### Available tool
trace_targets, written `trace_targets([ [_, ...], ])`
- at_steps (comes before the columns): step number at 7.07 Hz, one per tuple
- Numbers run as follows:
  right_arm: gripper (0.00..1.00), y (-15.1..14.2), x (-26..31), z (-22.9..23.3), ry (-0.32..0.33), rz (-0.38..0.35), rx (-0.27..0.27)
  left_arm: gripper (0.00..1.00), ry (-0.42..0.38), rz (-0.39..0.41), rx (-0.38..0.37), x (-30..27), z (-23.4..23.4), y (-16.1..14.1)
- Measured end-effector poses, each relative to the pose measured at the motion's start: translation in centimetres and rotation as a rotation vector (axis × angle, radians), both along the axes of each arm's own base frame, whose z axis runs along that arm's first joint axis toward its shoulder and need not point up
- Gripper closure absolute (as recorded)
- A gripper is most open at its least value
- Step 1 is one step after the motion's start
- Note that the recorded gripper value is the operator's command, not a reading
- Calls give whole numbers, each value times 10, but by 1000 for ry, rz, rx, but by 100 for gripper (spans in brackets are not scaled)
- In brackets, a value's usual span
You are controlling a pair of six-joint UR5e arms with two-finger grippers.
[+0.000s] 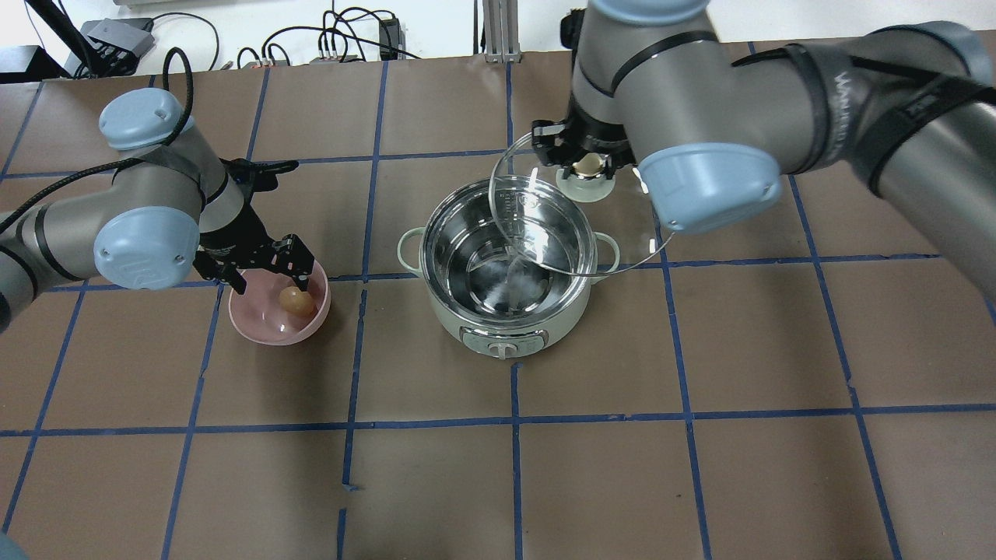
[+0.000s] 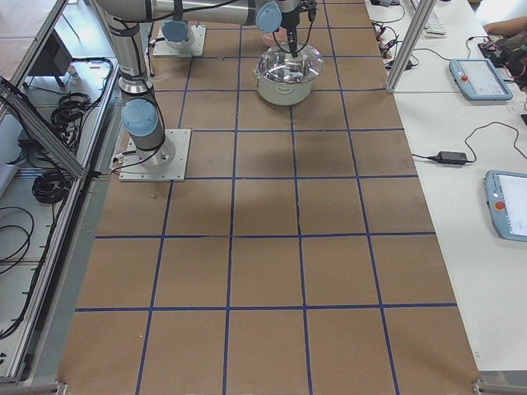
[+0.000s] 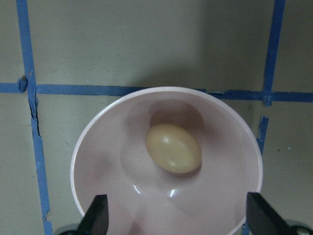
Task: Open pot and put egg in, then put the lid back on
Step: 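Grasp the lid knob with the right gripper and lift the lid off the pot, then hold the lid aside with the right gripper while the left gripper descends into the bowl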
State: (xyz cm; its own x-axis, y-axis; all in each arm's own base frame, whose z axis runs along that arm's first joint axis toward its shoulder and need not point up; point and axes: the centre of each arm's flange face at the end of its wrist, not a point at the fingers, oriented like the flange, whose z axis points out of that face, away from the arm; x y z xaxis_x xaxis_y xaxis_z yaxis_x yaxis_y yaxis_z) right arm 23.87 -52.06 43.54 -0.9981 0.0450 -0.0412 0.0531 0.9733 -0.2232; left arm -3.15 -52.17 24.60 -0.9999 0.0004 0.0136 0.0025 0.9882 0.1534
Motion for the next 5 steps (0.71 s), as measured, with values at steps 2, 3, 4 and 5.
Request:
trace_targets([
  [2,67,1,-68,35,-2,-6,28,2,-17,-32,28,3,-12,0],
  [3,67,8,-86,52,5,7,32,1,-17,-62,38,4,-16,0],
  [4,67,14,-96,60,8,8,41,0,-16,-80,47,4,-20,0],
  [5,67,18,-101,60,8,6,57,0,-14,-90,52,4,-23,-1],
])
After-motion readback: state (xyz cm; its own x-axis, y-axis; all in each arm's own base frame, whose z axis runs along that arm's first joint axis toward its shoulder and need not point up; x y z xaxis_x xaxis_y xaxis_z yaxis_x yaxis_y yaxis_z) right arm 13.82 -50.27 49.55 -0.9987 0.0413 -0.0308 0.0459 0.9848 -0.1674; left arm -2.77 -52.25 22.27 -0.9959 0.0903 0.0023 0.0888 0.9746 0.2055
